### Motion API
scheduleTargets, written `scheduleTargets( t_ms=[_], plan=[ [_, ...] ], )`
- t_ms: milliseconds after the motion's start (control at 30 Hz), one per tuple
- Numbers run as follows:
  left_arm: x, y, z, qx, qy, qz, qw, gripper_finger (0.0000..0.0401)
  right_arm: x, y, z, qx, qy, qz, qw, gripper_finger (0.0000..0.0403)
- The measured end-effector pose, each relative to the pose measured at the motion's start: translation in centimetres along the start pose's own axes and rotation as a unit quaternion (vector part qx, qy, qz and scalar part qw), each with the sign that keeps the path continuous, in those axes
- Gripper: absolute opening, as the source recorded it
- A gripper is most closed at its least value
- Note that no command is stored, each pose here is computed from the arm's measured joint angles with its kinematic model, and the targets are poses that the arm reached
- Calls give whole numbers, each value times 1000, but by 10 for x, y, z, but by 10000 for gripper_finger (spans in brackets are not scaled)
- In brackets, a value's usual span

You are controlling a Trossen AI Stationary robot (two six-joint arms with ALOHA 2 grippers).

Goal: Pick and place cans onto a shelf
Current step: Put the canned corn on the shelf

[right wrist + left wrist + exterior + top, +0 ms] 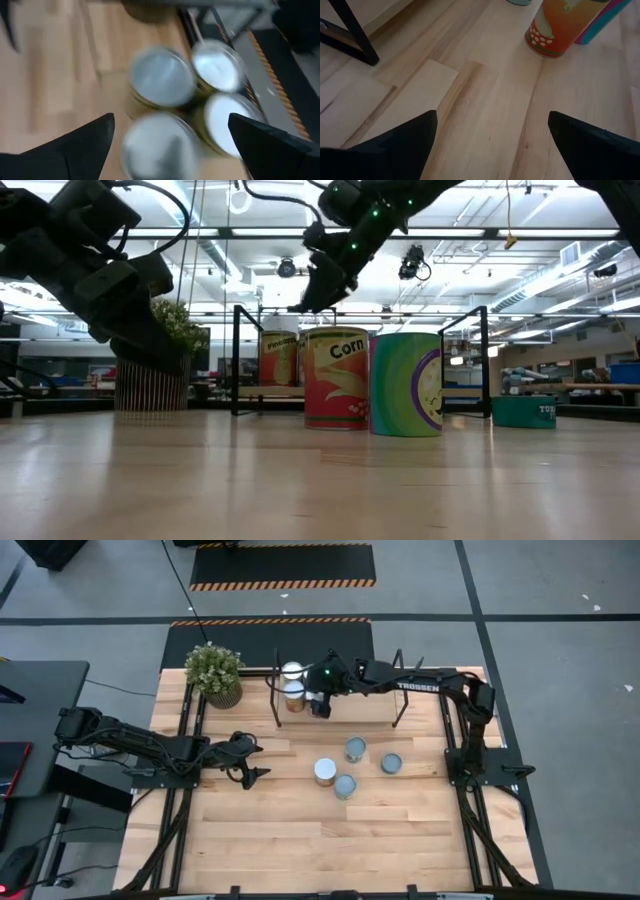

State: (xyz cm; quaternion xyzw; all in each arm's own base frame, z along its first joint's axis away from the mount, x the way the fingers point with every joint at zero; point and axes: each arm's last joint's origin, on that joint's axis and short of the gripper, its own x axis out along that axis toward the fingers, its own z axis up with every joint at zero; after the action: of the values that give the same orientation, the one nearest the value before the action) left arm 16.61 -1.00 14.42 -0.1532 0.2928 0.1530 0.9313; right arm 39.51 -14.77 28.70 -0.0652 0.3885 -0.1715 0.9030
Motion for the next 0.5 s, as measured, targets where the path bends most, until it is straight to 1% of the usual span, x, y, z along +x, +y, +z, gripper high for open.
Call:
scheduleTargets(
  t_ms=[100,167,233,267,333,400,500],
  plan=[
    [0,0,0,0,0,0,1000,387,-7,-9,1,0,33,-30,999,398],
    [0,0,0,0,0,0,1000,387,-10,-16,0,0,50,-60,997,398],
    [0,0,0,0,0,0,1000,387,-10,-23,-6,-5,83,-95,992,398],
    [0,0,0,0,0,0,1000,387,-10,-27,-10,-5,98,-103,990,398],
    [0,0,0,0,2,-2,1000,387,-11,-32,-17,8,128,-101,987,398],
    [0,0,0,0,6,-9,1000,387,-12,-32,-26,27,162,-80,983,398],
    [0,-1,-1,1,8,-14,1000,387,-17,-22,-36,34,221,-55,973,398]
  ],
)
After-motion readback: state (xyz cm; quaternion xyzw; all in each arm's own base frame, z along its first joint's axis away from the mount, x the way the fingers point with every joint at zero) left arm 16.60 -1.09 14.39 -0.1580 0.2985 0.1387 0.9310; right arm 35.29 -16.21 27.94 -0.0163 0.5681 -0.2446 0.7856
